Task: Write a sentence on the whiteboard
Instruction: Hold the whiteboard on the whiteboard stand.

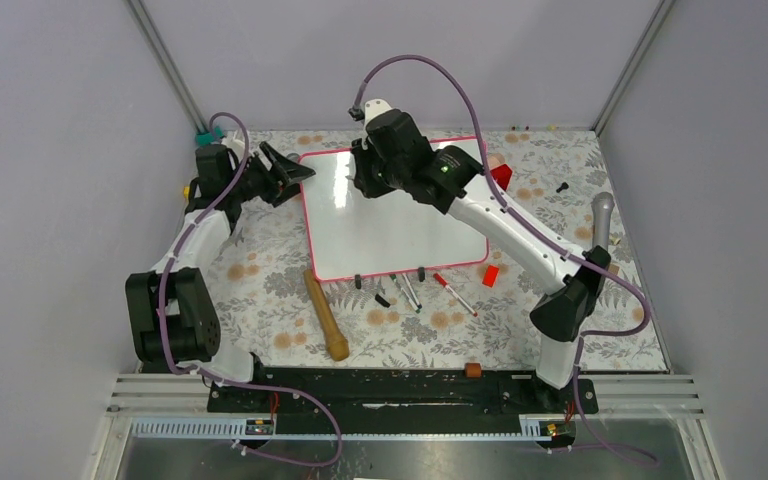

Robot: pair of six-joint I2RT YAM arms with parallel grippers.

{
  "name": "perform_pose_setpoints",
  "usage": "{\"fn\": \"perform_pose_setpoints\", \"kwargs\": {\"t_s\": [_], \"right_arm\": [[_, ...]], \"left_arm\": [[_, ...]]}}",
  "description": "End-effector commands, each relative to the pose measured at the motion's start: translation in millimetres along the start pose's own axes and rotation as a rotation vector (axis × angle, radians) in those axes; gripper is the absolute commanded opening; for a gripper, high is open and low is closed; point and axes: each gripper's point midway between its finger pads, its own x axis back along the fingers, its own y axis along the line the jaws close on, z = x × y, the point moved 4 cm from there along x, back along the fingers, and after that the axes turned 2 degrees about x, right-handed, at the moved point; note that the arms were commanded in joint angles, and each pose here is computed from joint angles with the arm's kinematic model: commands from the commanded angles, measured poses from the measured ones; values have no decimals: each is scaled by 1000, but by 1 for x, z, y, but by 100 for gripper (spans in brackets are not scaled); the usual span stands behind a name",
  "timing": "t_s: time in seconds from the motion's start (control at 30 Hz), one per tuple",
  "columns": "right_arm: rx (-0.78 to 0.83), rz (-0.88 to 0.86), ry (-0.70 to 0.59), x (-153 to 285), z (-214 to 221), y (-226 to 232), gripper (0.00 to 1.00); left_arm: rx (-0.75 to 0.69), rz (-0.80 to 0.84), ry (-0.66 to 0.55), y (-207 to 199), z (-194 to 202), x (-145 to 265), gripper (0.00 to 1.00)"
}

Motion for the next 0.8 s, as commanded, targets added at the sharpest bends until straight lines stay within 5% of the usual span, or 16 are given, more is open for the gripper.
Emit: {"fn": "perform_pose_setpoints", "kwargs": {"t_s": [0.0, 0.3, 0.77], "right_arm": [[15, -7, -15, 2, -11, 8, 0], [21, -10, -11, -4, -14, 12, 0], [15, 31, -13, -28, -22, 27, 0]], "left_arm": [[-14, 43, -9, -12, 4, 10, 67], [-45, -107, 2, 18, 29, 23, 67], [-61, -152, 34, 36, 45, 21, 54]]}}
